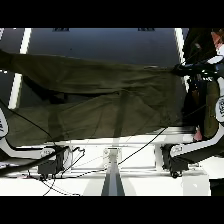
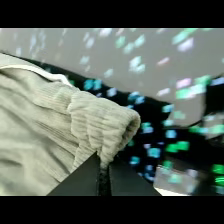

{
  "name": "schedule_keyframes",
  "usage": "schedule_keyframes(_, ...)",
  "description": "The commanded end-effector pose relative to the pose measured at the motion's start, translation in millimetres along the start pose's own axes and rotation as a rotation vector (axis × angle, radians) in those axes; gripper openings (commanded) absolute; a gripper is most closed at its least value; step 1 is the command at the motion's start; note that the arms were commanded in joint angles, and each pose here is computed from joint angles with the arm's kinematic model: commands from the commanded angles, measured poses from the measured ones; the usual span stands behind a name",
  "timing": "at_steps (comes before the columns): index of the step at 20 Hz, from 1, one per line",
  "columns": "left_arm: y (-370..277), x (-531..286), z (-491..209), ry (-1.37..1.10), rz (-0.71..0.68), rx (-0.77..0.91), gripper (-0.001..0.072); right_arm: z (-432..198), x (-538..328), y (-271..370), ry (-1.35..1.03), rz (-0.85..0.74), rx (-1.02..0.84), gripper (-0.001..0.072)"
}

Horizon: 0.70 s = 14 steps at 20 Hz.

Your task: Fold the clothes and pants, and hang the long-sleeved shirts on hangers.

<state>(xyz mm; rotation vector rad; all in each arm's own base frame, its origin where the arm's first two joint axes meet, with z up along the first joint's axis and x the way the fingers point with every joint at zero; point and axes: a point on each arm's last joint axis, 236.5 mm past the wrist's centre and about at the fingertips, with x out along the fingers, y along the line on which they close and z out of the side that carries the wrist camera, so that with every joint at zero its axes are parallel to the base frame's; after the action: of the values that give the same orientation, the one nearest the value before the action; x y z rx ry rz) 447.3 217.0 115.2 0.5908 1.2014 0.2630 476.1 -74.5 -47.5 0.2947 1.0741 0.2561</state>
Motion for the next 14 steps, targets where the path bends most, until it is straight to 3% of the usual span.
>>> schedule_keyframes(1,-36.2,-5.6,-26.8,0.053,-0.226,0.057,0.002,33.2,-44.9,-20.6,-0.139,-0.12,-0.031,0.0021)
schedule_keyframes(4,-66.3,-8.0,-12.3,-0.064,-0.386,0.203,0.002,38.7,-53.2,-20.6,-0.163,-0.131,-0.035,0.0021)
schedule_keyframes(11,-87.8,76.1,20.1,-0.098,-0.355,0.232,0.0021,60.7,-54.7,-26.4,-0.253,-0.173,-0.034,0.0022)
schedule_keyframes(14,-83.7,108.3,61.2,-0.214,-0.26,0.133,0.0021,69.1,-57.8,-30.5,-0.291,-0.191,-0.025,0.0022)
